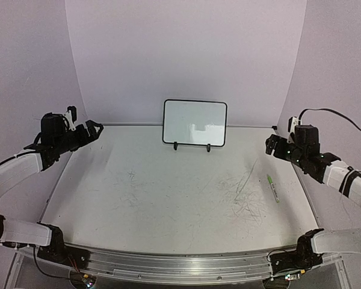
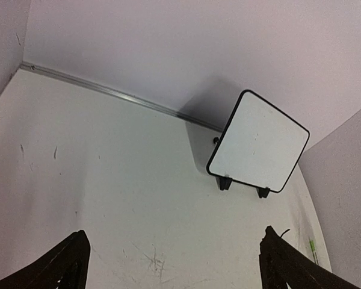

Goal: Write a sentence on the whiteboard
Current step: Move the whiteboard to the center of the board.

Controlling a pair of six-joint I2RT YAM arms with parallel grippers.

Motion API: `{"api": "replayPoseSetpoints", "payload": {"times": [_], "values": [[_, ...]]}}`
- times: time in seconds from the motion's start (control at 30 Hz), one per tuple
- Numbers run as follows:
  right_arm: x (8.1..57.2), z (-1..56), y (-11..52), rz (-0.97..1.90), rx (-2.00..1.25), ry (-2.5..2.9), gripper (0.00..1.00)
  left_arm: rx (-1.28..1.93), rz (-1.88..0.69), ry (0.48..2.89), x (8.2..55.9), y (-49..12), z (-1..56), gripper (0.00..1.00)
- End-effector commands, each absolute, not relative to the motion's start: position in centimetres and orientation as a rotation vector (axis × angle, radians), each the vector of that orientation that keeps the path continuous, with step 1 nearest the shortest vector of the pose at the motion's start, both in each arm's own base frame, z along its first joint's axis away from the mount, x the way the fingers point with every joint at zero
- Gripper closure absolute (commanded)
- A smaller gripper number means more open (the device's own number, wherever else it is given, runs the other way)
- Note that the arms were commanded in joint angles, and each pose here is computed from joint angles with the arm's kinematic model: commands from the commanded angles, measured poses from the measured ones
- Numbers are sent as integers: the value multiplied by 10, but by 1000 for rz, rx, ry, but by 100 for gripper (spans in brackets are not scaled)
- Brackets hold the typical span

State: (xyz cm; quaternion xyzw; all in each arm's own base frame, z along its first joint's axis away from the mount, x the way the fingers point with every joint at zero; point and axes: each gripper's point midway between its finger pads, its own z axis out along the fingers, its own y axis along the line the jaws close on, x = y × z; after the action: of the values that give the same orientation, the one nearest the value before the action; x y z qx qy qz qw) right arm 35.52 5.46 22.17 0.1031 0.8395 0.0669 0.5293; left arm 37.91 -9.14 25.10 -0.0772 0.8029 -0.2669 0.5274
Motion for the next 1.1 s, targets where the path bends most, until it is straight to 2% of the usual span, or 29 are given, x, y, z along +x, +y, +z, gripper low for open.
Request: {"api": "replayPoseSetpoints", "payload": {"times": [0.0, 0.37, 0.57, 0.77, 0.93, 1.07], "values": [[384, 227, 83, 269, 191, 2006, 2, -171, -773, 1996, 376, -110, 233, 1], [454, 164, 218, 323, -45, 2159, 2, -197, -848, 2117, 367, -123, 188, 1], [491, 111, 247, 233, -31, 2235, 2, -205, -858, 2170, 362, -130, 166, 1], [516, 71, 262, 196, 4, 2298, 16, -170, -887, 2204, 360, -146, 153, 4], [531, 49, 271, 176, -7, 2324, 23, -124, -898, 2226, 356, -162, 147, 5], [542, 41, 274, 152, -16, 2325, 33, -91, -892, 2235, 352, -172, 145, 5]]}}
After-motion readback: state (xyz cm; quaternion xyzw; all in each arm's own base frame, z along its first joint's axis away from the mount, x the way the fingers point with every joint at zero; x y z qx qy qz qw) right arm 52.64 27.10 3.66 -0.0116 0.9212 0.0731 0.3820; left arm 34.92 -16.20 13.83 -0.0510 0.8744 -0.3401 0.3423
